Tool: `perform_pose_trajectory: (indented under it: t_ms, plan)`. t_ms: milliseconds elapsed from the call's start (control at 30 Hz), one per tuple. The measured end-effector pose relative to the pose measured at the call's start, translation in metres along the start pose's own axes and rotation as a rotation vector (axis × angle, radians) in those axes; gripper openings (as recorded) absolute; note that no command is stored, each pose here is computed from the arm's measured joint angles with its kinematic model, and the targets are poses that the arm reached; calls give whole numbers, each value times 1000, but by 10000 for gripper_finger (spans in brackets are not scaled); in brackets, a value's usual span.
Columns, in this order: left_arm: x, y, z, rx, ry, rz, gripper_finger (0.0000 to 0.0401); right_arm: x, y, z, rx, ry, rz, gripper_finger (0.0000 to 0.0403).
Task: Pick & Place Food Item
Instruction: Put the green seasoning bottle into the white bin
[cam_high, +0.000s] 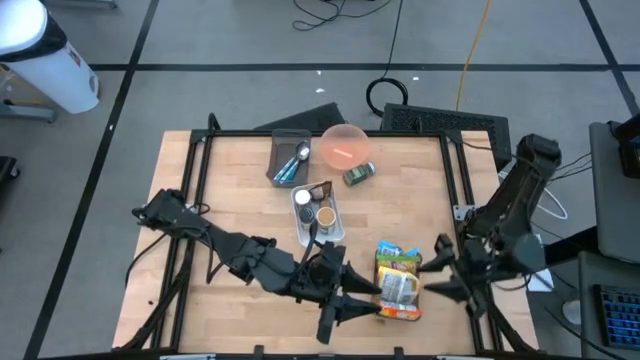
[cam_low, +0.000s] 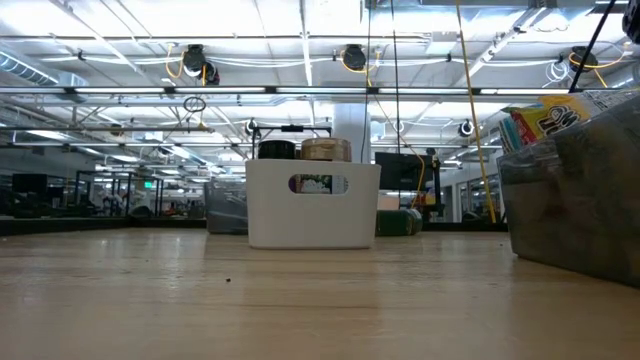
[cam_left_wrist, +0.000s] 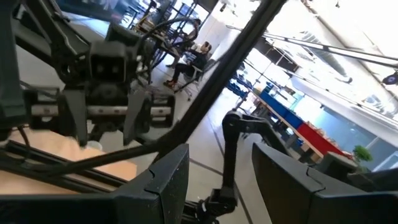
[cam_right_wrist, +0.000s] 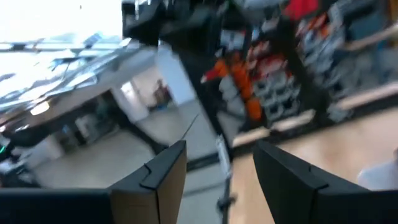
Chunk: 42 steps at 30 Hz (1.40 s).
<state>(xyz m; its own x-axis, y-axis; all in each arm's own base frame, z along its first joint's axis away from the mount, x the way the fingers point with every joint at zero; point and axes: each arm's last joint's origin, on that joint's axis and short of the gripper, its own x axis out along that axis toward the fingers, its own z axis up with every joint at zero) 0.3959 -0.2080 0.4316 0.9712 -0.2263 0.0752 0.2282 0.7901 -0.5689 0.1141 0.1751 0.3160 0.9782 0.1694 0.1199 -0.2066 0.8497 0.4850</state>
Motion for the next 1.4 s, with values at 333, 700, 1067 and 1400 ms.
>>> perform_pose_trajectory:
  t_ms: [333, 700, 1067, 1400]
  plan:
    - [7, 27, 19, 137, -40, 67, 184, 15, -20, 23, -86, -131, -126, 175]
    - [1, 121, 36, 223, 321, 366, 184, 57, -75, 46, -31, -306, -330, 175]
    - [-53, 204, 82, 283, 718, 493, 184, 60, -142, 83, -194, -242, -378, 173]
    - [-72, 239, 102, 334, 798, 491, 184, 72, -184, 100, -184, 266, -438, 174]
